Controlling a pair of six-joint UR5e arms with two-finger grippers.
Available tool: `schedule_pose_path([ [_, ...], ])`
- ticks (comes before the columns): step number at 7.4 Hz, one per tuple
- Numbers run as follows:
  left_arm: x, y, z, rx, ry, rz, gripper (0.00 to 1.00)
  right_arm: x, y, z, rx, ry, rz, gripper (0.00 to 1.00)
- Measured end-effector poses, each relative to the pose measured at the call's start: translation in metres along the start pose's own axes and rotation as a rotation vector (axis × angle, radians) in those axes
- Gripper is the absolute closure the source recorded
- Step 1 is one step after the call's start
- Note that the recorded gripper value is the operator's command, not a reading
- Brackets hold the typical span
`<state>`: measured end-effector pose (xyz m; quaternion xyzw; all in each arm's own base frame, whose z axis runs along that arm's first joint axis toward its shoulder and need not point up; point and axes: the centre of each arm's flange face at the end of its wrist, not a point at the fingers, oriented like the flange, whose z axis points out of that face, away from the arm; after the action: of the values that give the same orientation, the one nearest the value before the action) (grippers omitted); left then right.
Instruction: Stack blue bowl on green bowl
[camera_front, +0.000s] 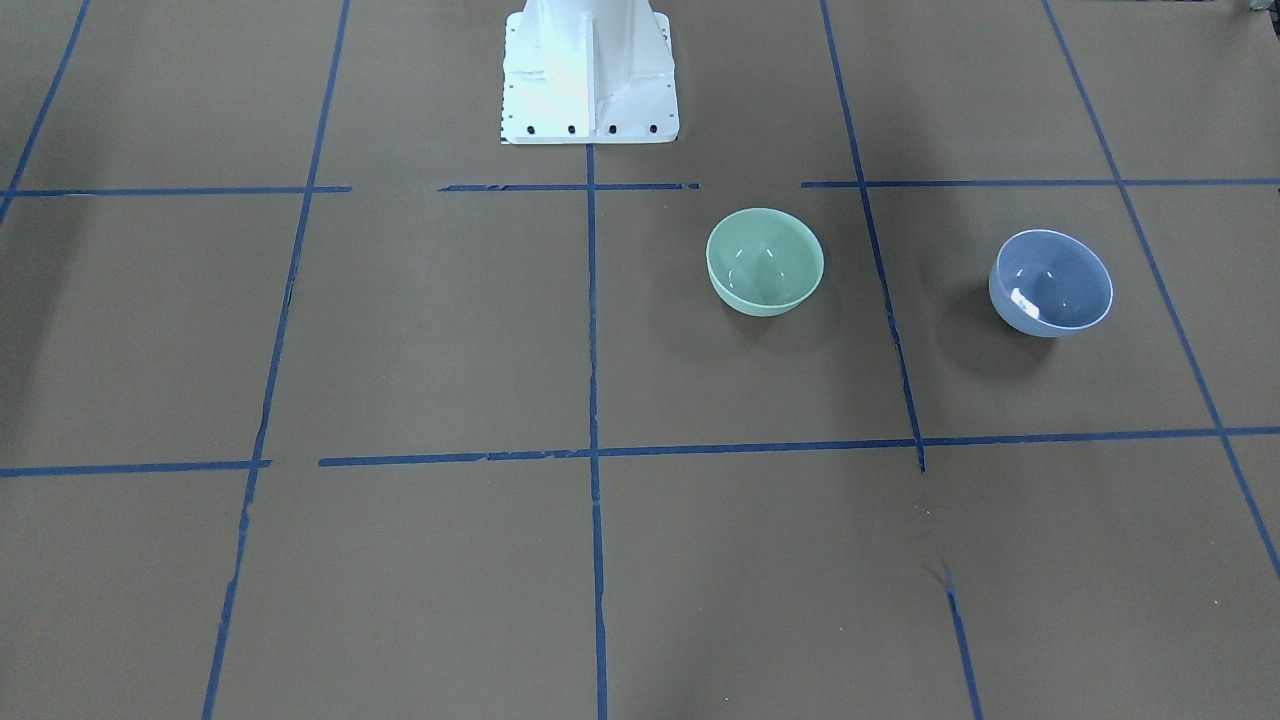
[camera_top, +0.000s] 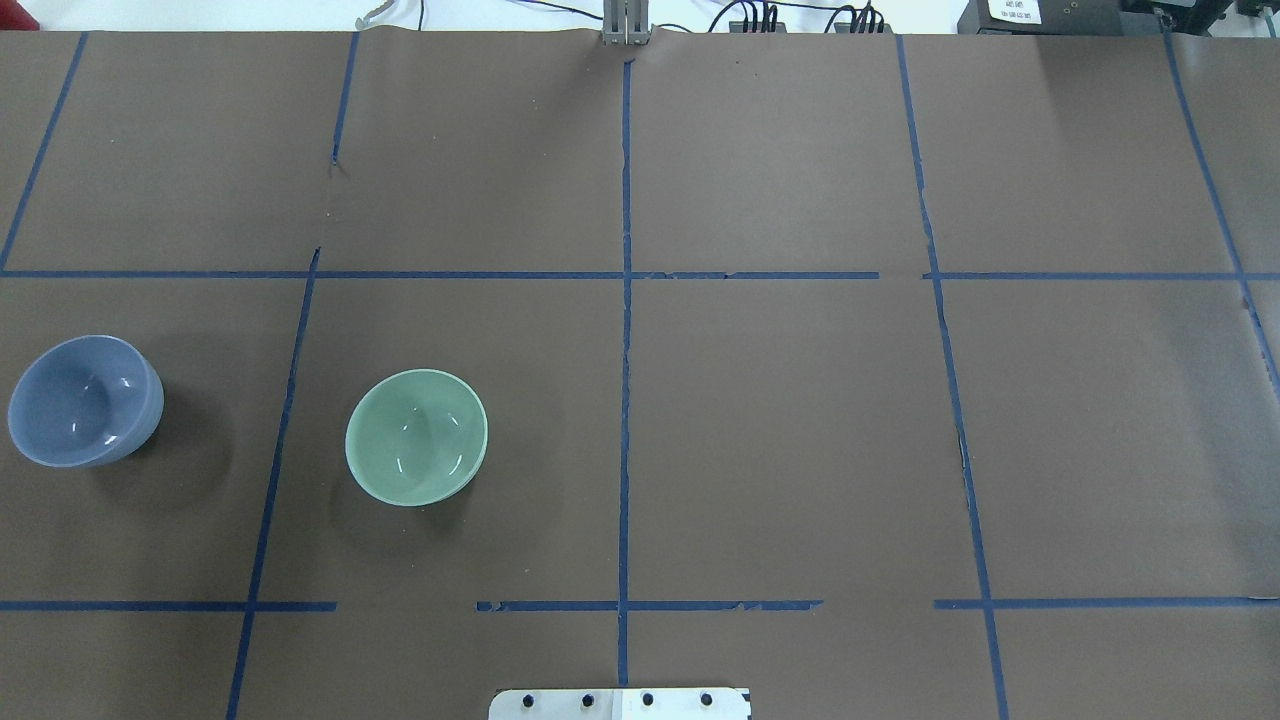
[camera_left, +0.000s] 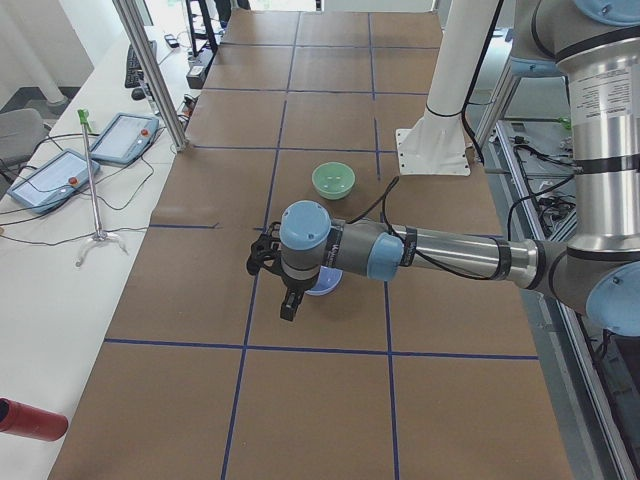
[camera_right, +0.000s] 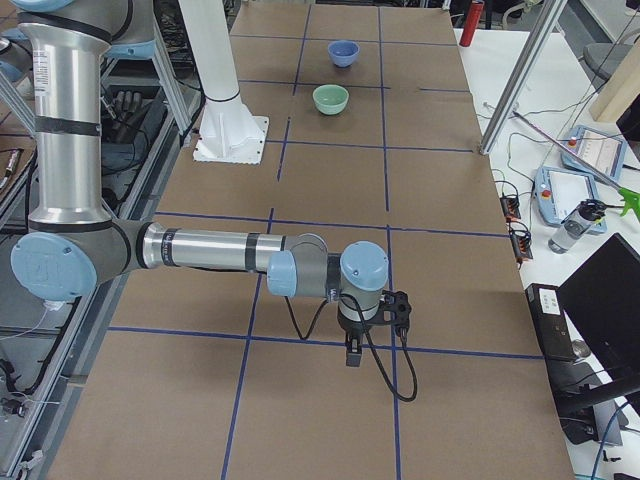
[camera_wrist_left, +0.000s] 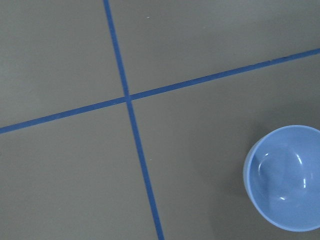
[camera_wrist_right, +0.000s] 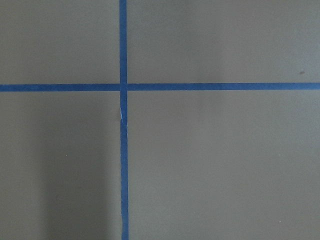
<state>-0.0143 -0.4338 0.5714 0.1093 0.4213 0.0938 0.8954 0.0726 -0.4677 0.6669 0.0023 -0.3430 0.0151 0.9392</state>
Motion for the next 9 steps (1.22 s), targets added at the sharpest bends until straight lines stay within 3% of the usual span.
schedule_pose_path([
  [5,0.069,0.036,0.102,0.079,-0.076,-0.164,0.00,0.000,0.000,0.000,0.000,0.000,0.000,0.00],
  [6,0.083,0.039,0.123,0.079,-0.077,-0.209,0.06,0.000,0.000,0.000,0.000,0.001,0.000,0.00],
  [7,0.092,0.043,0.139,0.081,-0.072,-0.243,0.39,0.000,0.000,0.000,0.000,0.001,0.000,0.00],
  [8,0.097,0.046,0.149,0.081,-0.068,-0.260,0.90,0.000,0.000,0.000,0.000,0.000,0.000,0.00],
  [9,0.098,0.048,0.155,0.077,-0.068,-0.268,1.00,0.000,0.000,0.000,0.000,0.000,0.000,0.00],
])
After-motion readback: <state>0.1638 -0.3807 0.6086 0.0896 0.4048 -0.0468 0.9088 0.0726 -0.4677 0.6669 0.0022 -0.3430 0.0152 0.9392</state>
